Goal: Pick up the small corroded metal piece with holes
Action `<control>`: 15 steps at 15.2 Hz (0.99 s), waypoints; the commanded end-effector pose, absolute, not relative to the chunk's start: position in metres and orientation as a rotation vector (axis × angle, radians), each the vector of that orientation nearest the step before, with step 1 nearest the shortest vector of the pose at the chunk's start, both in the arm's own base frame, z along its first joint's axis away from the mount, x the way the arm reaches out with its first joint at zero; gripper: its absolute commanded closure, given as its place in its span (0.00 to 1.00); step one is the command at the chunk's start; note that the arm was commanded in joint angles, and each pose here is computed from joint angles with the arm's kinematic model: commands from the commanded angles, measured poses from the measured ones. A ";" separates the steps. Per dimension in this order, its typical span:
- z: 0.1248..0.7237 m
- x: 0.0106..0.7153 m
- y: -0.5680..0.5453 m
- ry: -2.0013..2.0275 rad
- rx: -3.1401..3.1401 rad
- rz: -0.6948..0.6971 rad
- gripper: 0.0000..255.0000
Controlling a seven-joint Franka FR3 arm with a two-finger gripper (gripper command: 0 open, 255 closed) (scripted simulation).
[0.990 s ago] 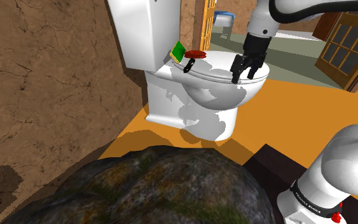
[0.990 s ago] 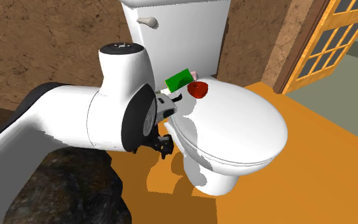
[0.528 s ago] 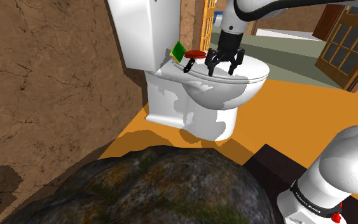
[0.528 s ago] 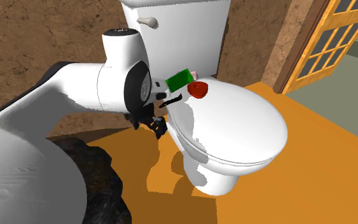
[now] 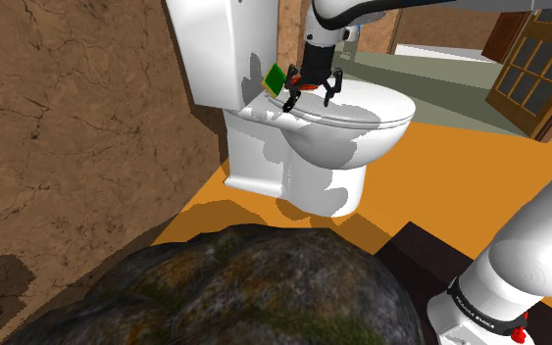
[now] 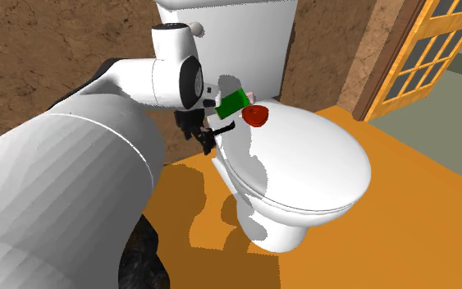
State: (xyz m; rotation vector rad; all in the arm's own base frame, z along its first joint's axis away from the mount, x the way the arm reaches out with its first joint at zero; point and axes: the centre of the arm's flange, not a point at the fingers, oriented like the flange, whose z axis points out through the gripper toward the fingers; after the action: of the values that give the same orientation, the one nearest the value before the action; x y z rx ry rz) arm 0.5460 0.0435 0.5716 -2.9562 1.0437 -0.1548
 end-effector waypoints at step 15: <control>0.544 0.674 0.005 1.622 -2.692 -0.173 0.00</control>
State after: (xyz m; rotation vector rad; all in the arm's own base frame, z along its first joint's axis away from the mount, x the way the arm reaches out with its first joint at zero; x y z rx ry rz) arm 0.6739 0.0054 0.5498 -2.6928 1.6209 -0.1722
